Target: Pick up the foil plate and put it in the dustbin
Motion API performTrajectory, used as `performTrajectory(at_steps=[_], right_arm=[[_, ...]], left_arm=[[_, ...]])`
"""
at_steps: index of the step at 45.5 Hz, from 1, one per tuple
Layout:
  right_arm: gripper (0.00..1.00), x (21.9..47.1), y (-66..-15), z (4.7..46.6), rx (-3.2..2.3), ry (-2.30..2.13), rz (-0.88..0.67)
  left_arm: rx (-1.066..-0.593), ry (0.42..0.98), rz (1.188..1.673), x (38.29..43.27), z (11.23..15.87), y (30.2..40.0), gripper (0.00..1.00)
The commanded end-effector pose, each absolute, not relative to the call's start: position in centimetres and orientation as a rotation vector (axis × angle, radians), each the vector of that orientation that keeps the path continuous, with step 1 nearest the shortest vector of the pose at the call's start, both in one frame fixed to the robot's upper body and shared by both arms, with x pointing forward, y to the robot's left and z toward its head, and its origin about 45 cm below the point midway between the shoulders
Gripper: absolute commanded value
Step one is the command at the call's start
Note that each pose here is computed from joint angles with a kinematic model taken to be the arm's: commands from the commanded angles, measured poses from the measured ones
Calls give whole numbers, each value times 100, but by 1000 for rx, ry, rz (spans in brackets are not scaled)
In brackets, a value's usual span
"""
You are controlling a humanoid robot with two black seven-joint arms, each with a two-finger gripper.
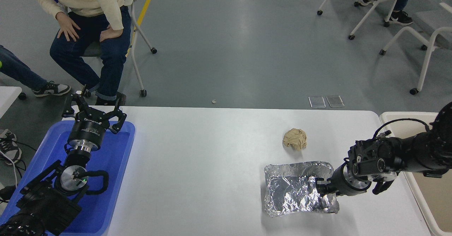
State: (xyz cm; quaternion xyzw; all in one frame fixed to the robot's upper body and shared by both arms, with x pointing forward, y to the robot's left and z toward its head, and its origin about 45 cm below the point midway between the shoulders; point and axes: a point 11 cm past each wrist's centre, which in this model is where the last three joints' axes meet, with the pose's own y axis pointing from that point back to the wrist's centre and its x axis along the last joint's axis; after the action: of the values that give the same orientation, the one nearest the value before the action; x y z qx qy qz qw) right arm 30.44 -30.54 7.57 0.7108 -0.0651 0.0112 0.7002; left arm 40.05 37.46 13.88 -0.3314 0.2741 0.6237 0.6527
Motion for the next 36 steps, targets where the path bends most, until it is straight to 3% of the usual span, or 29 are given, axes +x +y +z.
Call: performTrajectory(at_steps=[1, 19, 36], right_arm=[[0, 3032, -3055, 787, 1586, -140, 12], [0, 2941, -3023, 1029, 1603, -103, -26], [0, 2918, -2943, 2007, 1605, 41, -113]], left_arm=[[-753, 622, 1416, 4005, 1388, 3750, 100], [-752, 622, 1414, 4006, 1389, 3744, 100], [-753, 622, 1416, 4005, 1388, 3750, 100]])
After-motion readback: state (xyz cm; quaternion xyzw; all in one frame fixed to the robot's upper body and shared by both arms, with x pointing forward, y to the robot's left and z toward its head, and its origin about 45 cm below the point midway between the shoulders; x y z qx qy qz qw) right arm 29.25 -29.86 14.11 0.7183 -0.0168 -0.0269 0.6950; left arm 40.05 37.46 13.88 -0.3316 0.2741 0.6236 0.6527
